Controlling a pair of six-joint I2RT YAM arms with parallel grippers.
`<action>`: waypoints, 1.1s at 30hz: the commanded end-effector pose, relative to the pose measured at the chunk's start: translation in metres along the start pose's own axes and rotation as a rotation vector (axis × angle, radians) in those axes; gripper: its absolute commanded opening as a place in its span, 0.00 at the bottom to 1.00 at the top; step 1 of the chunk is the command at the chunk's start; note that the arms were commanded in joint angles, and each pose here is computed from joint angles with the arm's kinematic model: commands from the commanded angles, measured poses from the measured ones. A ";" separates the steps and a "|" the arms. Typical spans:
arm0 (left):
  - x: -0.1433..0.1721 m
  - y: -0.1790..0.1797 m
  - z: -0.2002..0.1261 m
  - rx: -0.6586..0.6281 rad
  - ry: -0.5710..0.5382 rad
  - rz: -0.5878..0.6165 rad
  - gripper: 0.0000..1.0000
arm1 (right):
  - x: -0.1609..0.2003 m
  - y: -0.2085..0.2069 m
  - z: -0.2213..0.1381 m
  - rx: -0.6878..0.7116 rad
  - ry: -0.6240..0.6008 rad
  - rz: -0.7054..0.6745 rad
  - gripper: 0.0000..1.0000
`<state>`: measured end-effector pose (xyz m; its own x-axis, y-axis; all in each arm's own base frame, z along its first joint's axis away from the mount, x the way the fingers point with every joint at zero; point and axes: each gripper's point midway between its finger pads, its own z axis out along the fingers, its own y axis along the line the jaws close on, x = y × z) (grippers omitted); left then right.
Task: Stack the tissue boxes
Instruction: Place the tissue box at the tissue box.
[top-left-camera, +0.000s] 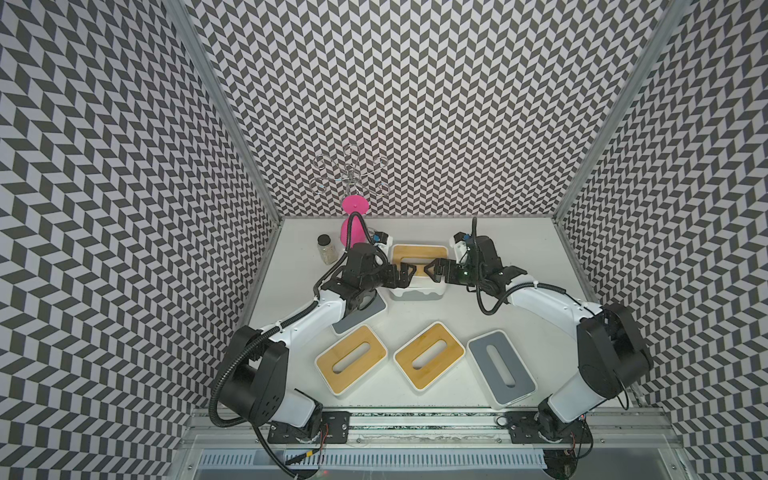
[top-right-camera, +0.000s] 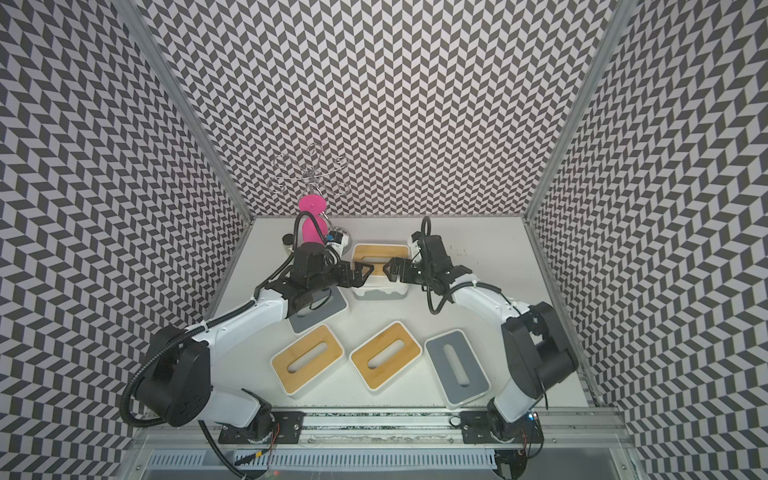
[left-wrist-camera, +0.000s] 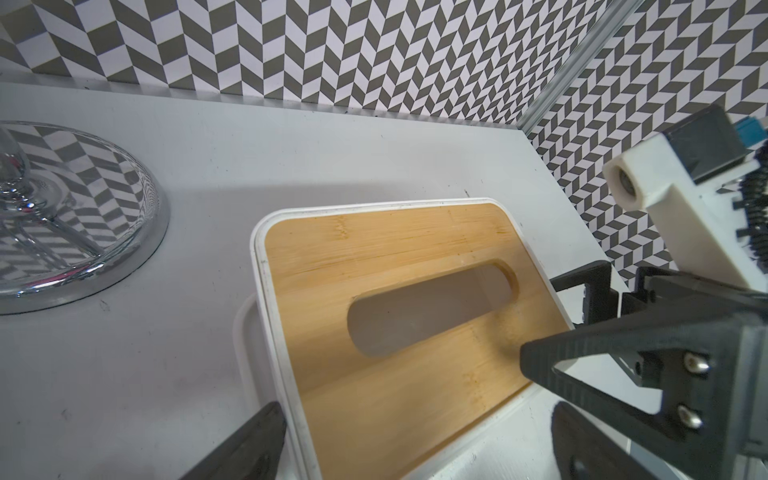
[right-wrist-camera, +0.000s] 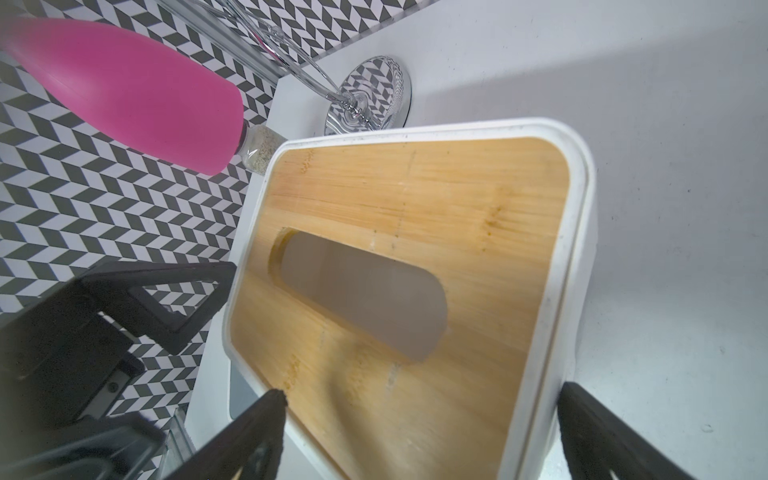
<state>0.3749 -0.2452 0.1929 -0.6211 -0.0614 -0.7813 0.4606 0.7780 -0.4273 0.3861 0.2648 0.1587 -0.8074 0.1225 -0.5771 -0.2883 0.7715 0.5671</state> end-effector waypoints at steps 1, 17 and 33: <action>-0.013 -0.015 -0.008 0.033 -0.056 0.003 1.00 | -0.018 0.018 0.002 -0.049 -0.039 -0.048 0.99; -0.020 -0.012 -0.018 0.003 -0.096 -0.025 0.99 | -0.029 0.008 -0.006 0.003 -0.053 -0.063 0.99; -0.027 -0.008 -0.038 -0.053 -0.128 -0.022 1.00 | -0.037 0.027 -0.041 -0.042 -0.127 -0.095 0.99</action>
<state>0.3703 -0.2329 0.2311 -0.5518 -0.1527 -0.8199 0.4239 0.7953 -0.4333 0.3892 0.2581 0.1977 -0.7535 0.1141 -0.6475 -0.3430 0.7719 0.5352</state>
